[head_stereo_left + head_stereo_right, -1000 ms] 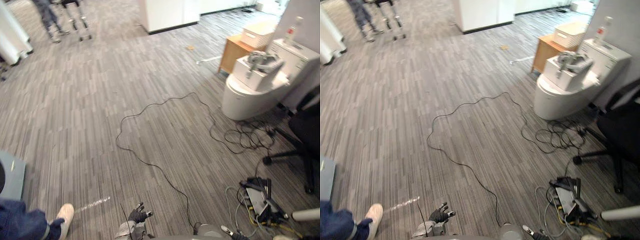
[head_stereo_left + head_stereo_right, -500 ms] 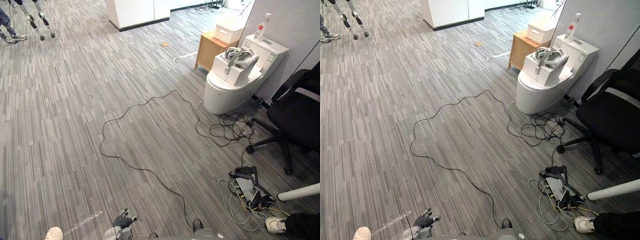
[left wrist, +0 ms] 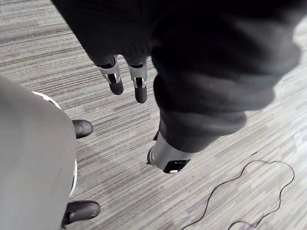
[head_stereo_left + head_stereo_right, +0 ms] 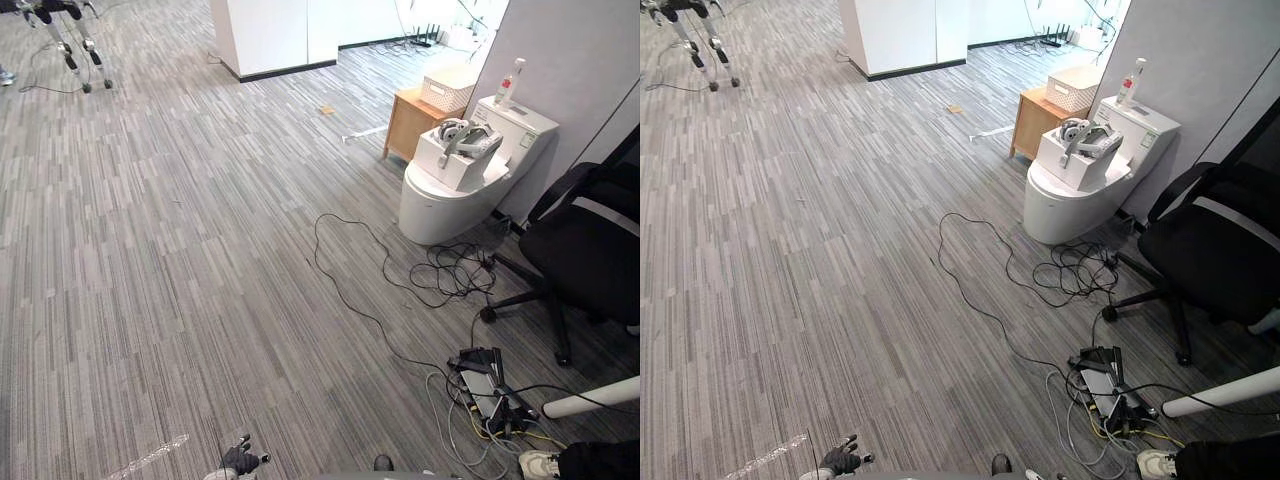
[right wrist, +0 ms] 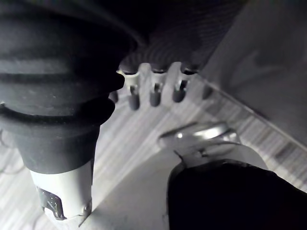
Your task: Organize washtable
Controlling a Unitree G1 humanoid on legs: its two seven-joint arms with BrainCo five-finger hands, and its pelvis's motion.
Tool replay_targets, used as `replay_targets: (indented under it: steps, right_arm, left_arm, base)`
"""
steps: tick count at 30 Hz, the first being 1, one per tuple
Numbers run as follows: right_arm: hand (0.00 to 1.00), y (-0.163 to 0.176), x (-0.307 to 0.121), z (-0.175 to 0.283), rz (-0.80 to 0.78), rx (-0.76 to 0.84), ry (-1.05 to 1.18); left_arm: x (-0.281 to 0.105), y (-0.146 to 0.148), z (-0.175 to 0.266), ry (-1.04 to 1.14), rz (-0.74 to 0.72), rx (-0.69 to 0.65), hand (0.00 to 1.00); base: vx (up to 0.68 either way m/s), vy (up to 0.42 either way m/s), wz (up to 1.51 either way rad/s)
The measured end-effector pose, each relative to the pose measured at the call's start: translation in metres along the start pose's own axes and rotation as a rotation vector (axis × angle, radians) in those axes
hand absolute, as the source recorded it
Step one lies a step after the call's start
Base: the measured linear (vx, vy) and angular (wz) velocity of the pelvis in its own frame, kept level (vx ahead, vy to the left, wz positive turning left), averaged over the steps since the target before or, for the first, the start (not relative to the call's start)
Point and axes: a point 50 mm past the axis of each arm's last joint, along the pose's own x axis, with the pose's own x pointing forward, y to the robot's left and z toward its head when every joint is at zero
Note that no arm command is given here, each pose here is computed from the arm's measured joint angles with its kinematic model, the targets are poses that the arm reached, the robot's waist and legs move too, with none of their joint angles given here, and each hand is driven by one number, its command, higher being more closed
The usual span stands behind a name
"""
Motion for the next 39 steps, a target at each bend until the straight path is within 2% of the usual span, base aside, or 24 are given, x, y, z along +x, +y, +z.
replay_targets:
  steps: [7, 11, 14, 17, 21, 25, 29, 32, 39]
  right_arm:
    - [0.0, 0.003, 0.002, 0.006, 0.016, 0.013, -0.012]
    - [0.0, 0.007, 0.003, 0.013, 0.026, 0.029, -0.032]
    - [0.0, 0.007, 0.005, 0.028, 0.031, 0.02, -0.076]
    - [0.0, 0.017, 0.006, 0.046, 0.063, -0.007, -0.148]
    - [0.0, 0.021, 0.006, 0.047, 0.067, -0.007, -0.16]
    - [0.0, 0.007, 0.005, 0.044, 0.024, 0.033, -0.159]
    - [0.0, 0.005, 0.004, 0.032, 0.013, 0.045, -0.12]
    - [0.0, -0.004, 0.004, 0.037, -0.005, 0.026, -0.125]
    - [0.0, 0.003, 0.005, 0.033, 0.01, 0.016, -0.113]
  left_arm:
    - [0.002, -0.003, 0.009, -0.02, -0.015, 0.127, 0.0]
    - [0.005, -0.01, 0.021, -0.071, -0.025, 0.127, 0.0]
    - [0.004, -0.007, 0.024, -0.085, -0.016, 0.078, 0.0]
    - [0.0, 0.015, 0.014, -0.061, 0.056, 0.029, 0.0]
    - [0.001, 0.012, 0.013, -0.06, 0.059, -0.001, 0.0]
    - [0.001, 0.0, 0.01, -0.06, 0.052, -0.163, 0.0]
    - [0.0, 0.006, 0.009, -0.073, 0.076, -0.262, 0.0]
    - [0.0, -0.004, 0.009, -0.078, 0.054, -0.272, 0.0]
    - [0.0, 0.002, 0.011, -0.08, 0.055, -0.205, 0.0]
  base:
    - [0.0, -0.039, 0.13]
    - [0.03, 0.006, 1.35]
    - [0.05, 0.058, 1.15]
    - [0.09, 0.045, 0.48]
    - [0.05, -0.006, 0.27]
    - [0.08, -0.051, 0.28]
    - [0.07, -0.039, 0.2]
    - [0.06, 0.087, -0.31]
    - [0.07, 0.073, -0.47]
